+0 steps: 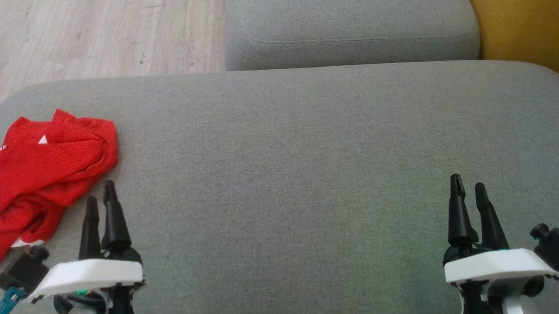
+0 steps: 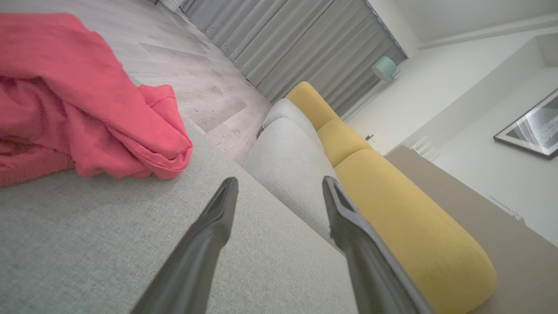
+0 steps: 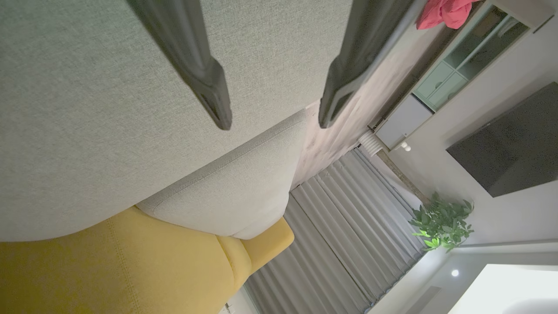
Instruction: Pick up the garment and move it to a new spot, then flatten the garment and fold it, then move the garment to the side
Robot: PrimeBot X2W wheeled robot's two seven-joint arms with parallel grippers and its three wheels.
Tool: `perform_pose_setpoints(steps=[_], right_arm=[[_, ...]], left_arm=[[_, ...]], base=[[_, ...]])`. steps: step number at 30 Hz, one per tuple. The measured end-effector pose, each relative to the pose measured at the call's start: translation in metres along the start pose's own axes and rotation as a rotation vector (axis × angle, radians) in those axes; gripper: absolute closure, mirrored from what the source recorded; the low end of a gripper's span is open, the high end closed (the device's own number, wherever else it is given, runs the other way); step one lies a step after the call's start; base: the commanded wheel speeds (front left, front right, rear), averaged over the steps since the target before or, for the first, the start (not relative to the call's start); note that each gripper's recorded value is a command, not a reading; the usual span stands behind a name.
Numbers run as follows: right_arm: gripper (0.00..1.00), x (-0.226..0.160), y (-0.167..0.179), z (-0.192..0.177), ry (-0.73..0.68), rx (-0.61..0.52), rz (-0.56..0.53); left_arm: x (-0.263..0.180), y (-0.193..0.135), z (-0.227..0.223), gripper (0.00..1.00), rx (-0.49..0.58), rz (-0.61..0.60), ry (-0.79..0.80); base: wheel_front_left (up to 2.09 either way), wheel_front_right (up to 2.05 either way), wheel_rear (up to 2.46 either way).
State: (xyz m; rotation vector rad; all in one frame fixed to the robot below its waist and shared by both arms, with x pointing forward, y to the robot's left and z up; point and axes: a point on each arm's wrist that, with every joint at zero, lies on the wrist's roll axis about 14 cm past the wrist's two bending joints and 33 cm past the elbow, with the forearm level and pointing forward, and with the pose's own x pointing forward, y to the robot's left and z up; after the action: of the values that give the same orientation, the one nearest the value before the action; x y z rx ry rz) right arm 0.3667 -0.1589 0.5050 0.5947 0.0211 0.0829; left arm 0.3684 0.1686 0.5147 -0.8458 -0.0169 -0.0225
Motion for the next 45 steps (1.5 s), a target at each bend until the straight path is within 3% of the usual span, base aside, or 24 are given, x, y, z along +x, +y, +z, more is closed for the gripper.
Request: perform_pose_setpoints(steps=[8, 14, 39, 45], right_arm=[[0.0, 0.0, 0.008, 0.0, -0.005, -0.103, 0.029], [0.0, 0.001, 0.013, 0.0, -0.01, -0.175, 0.048], [0.0, 0.0, 0.032, -0.002, -0.046, -0.551, 0.138], [0.0, -0.001, 0.035, -0.003, -0.053, -0.636, 0.156]], left_arm=[[-0.002, -0.011, -0.01, 0.0, 0.041, -0.048, 0.02], [-0.003, -0.008, -0.012, 0.0, 0.13, -0.041, 0.024], [-0.012, -0.034, -0.041, 0.0, 0.721, -0.163, 0.049], [-0.016, -0.04, -0.049, 0.0, 0.794, -0.193, 0.048]], base=[[0.0, 0.0, 0.0], [0.0, 0.0, 0.0], [0.0, 0.0, 0.0], [0.0, 0.0, 0.0]])
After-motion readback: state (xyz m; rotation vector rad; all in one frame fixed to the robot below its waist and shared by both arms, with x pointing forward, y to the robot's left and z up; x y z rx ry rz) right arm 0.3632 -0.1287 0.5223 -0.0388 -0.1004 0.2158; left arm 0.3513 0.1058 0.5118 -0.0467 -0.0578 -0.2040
